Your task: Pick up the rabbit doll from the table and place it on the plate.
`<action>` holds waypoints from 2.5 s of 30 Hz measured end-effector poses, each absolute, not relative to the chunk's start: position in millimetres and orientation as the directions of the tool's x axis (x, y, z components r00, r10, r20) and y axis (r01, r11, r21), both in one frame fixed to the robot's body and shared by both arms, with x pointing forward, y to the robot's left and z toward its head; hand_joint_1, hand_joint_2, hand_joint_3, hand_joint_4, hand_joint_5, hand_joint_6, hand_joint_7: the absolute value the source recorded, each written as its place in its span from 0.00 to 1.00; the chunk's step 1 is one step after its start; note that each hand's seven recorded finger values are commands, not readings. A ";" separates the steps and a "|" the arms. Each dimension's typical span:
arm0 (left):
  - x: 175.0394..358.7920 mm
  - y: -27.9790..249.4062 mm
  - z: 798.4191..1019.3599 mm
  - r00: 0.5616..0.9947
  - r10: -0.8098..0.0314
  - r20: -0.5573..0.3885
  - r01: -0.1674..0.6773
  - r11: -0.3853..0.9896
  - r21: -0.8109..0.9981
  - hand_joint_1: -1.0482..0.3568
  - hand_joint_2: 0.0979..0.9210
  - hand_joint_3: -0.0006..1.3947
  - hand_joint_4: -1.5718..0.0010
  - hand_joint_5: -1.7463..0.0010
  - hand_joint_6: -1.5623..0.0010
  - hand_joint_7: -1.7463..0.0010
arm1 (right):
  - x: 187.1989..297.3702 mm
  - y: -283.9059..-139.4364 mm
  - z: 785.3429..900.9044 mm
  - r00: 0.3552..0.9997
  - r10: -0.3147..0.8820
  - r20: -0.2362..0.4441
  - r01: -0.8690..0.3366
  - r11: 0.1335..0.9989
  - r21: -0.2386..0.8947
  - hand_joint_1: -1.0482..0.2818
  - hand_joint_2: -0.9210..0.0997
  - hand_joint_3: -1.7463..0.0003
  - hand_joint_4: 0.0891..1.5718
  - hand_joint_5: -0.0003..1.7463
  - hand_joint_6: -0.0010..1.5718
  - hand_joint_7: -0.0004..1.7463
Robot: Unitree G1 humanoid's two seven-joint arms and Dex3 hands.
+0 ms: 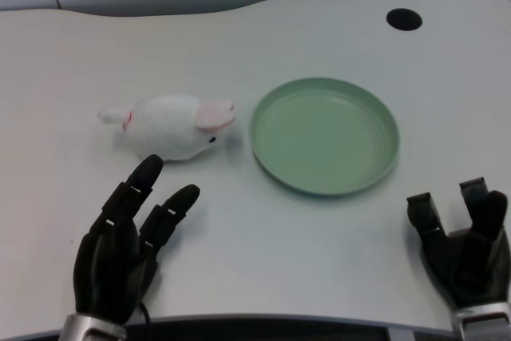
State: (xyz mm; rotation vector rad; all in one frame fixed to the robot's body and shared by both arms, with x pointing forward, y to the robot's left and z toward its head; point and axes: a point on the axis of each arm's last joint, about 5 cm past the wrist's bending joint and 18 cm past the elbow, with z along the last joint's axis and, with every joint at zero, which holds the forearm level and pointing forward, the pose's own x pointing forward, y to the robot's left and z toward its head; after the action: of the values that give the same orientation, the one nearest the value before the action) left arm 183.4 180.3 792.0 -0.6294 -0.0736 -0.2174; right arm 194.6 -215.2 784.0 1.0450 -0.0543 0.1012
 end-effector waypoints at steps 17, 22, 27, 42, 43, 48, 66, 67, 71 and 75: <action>251.9 234.6 899.5 0.778 -0.405 0.479 0.275 0.906 0.321 0.20 1.00 0.10 0.70 0.88 0.70 1.00 | 198.7 -211.5 784.0 0.994 0.061 0.094 -0.112 0.485 0.867 0.41 0.00 0.92 0.45 1.00 0.41 0.96; 268.2 235.7 919.3 0.751 -0.470 0.464 0.185 0.824 0.536 0.19 1.00 0.10 0.73 0.93 0.74 1.00 | 199.9 -211.2 784.6 0.994 0.054 0.098 -0.112 0.491 0.864 0.41 0.00 0.92 0.45 1.00 0.40 0.97; 285.4 231.9 938.8 0.753 -0.503 0.424 0.045 0.682 0.730 0.15 1.00 0.12 0.78 0.97 0.79 1.00 | 200.2 -212.1 784.8 0.994 0.053 0.097 -0.111 0.492 0.864 0.40 0.00 0.93 0.45 1.00 0.41 0.96; 318.5 208.6 922.7 0.898 -0.393 0.196 -0.101 0.249 0.963 0.06 0.88 0.00 0.90 0.99 0.88 0.99 | 202.6 -210.4 785.8 0.992 0.049 0.113 -0.123 0.479 0.869 0.40 0.00 0.92 0.45 1.00 0.41 0.98; 318.4 207.3 920.2 0.904 -0.388 0.177 -0.089 0.234 0.968 0.06 0.87 0.00 0.90 0.99 0.87 0.99 | 202.7 -210.2 785.9 0.992 0.047 0.118 -0.126 0.477 0.870 0.40 0.00 0.92 0.45 1.00 0.41 0.98; 317.4 202.0 910.4 0.932 -0.358 0.050 0.014 0.175 0.984 0.06 0.90 0.01 0.89 0.99 0.88 1.00 | 202.7 -209.6 786.4 0.990 0.046 0.131 -0.137 0.479 0.867 0.39 0.00 0.91 0.45 1.00 0.40 0.98; 314.0 192.6 896.5 0.946 -0.319 0.053 -0.010 0.135 0.991 0.51 0.85 0.01 0.52 0.87 0.59 0.95 | 199.3 -206.6 786.3 0.984 0.038 0.175 -0.171 0.490 0.855 0.40 0.00 0.90 0.44 1.00 0.37 0.99; 313.7 192.7 896.1 0.947 -0.317 0.060 -0.018 0.132 0.991 0.53 0.85 0.01 0.51 0.87 0.58 0.96 | 199.1 -206.4 786.3 0.984 0.038 0.176 -0.172 0.490 0.855 0.40 0.00 0.90 0.44 1.00 0.37 0.99; 312.7 193.6 893.5 0.945 -0.312 0.094 -0.063 0.106 0.992 0.64 0.91 0.01 0.42 0.84 0.44 0.93 | 198.2 -205.8 786.4 0.982 0.035 0.184 -0.177 0.493 0.852 0.41 0.00 0.89 0.43 1.00 0.37 0.98; 310.9 194.4 890.2 0.940 -0.319 0.125 -0.105 0.078 0.991 0.66 0.95 0.01 0.37 0.83 0.37 0.93 | 197.4 -205.0 786.2 0.980 0.032 0.195 -0.185 0.495 0.849 0.40 0.00 0.89 0.43 1.00 0.37 0.98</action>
State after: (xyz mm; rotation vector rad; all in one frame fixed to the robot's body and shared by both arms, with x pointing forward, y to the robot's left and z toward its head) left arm 310.9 194.4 890.2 1.4930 -0.3476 -0.1646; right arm 197.4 -205.0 786.2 1.0455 -0.1610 0.1320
